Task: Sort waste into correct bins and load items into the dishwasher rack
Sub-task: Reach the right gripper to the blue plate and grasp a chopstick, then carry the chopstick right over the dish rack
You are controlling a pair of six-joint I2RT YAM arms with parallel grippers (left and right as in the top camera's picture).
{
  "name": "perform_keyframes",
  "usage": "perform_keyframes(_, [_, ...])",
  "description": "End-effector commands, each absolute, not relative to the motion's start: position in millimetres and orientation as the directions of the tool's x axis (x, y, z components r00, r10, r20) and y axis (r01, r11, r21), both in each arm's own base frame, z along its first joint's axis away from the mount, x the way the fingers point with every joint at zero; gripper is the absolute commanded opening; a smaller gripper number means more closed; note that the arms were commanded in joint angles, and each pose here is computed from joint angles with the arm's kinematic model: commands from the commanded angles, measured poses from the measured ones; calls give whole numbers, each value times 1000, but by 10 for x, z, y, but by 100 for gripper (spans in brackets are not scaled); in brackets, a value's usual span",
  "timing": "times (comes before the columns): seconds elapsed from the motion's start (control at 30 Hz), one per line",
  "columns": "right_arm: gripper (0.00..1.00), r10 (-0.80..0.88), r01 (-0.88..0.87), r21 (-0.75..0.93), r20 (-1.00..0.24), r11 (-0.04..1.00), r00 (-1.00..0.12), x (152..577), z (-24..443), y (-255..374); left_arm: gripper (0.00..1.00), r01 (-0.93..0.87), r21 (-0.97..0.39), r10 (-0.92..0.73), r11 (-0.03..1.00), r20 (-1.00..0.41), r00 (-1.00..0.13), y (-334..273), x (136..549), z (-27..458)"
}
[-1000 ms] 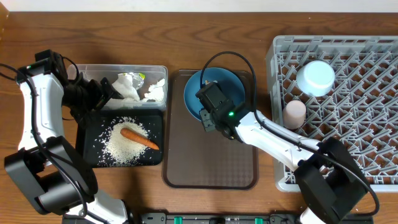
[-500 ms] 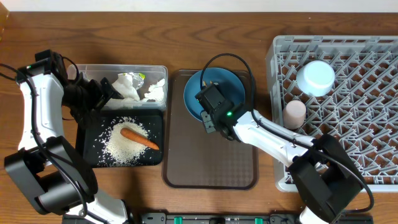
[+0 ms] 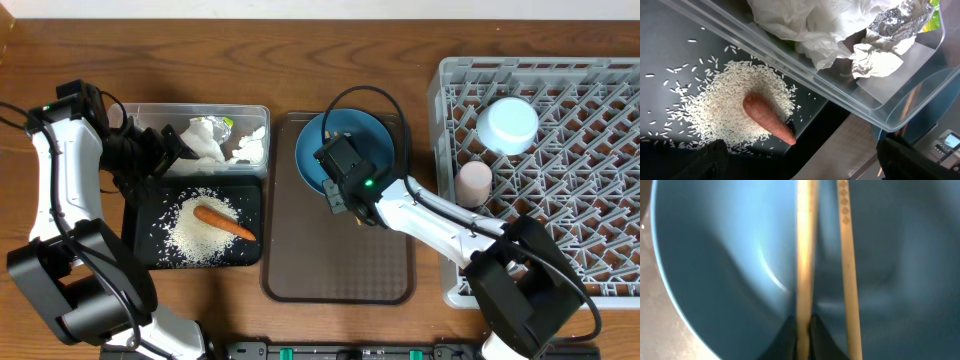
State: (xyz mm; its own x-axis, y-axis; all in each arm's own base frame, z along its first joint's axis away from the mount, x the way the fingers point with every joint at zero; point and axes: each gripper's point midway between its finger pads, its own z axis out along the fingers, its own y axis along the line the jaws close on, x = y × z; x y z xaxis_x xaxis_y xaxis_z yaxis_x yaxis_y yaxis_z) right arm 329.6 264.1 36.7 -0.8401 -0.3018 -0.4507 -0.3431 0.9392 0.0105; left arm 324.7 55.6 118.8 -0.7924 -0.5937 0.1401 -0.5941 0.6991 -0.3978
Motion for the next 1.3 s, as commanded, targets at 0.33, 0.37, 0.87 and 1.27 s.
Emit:
perform_keyframes(0.33, [1,-262,-359,75,-549,930,-794,3390,865,2798,98,-582,-398,-594,709,110,-797,586,3264,1275])
perform_keyframes(0.37, [1,-249,-361,88,-573,929,-781,3398,1028,2805,98,-582,-398,-594,709,110,-797,586,3264,1275])
perform_keyframes(0.87, [1,-286,-153,-275,-550,949,-785,2957,1981,1202,98,-582,-398,-594,709,110,-797,586,3264,1275])
perform_keyframes(1.27, [1,-74,57,-387,-316,920,-946,2550,1817,92,98,-582,-398,-594,709,110,-797,586,3264,1275])
